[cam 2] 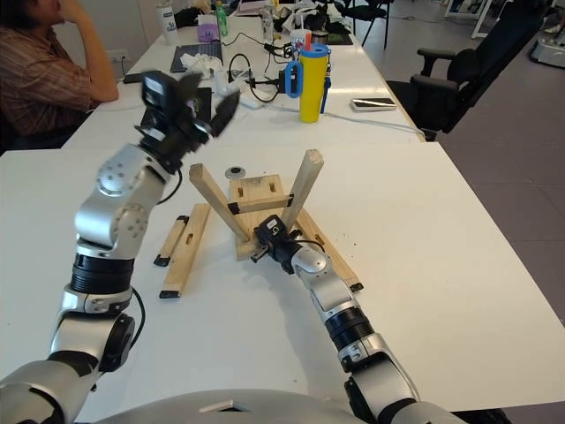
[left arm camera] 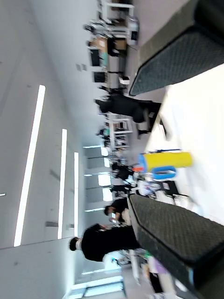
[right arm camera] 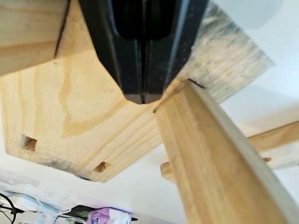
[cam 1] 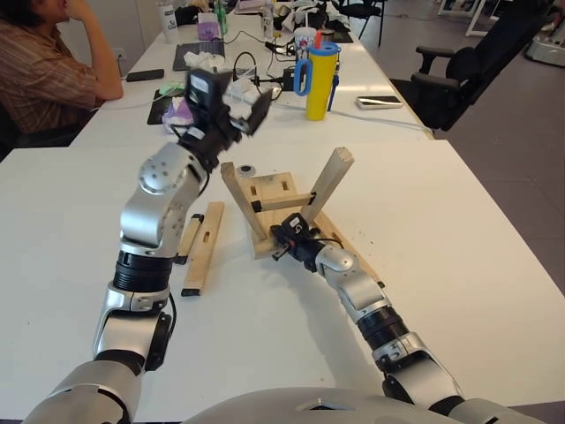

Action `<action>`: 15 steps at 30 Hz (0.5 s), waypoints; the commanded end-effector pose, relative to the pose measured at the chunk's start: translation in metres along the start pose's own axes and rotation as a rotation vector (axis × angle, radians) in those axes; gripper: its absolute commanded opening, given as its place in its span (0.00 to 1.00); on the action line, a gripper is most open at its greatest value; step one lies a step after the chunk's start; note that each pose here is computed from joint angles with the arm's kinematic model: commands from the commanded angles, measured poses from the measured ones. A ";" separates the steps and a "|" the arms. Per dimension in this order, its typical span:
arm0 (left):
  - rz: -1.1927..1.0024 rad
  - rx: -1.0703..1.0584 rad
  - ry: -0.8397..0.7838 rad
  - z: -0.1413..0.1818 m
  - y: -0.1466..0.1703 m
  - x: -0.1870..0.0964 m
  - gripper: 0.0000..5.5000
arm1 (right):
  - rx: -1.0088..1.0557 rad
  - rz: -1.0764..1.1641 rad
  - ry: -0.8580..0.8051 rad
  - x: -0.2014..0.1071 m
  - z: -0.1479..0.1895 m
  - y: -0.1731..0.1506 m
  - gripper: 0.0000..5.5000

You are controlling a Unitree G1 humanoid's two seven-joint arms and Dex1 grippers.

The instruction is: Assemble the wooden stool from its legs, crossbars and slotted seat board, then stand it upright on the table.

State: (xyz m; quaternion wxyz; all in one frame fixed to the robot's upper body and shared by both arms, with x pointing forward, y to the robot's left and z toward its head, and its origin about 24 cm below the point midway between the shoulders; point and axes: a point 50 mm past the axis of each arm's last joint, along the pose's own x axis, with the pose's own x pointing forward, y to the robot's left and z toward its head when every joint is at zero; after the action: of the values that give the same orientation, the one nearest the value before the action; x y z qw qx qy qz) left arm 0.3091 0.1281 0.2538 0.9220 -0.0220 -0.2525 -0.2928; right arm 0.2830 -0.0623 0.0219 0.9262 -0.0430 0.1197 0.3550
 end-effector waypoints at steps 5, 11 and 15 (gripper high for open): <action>-0.309 -0.262 0.017 0.015 -0.031 -0.028 0.71 | 0.110 0.244 -0.259 -0.041 0.068 0.015 0.00; -0.607 -0.419 0.269 -0.006 -0.058 -0.060 0.71 | 0.059 0.427 0.254 -0.112 0.023 -0.027 0.00; -0.708 -0.371 0.564 -0.038 -0.067 -0.094 0.71 | -0.001 0.176 0.150 -0.105 0.055 -0.089 0.00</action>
State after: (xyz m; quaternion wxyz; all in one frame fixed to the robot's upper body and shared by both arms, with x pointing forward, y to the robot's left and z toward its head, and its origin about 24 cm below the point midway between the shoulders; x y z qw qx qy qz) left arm 0.2312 0.1127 0.1980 0.7852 -0.0752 -0.0170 -0.6144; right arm 0.2405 -0.1745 0.0702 0.8340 -0.0381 0.2626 0.4837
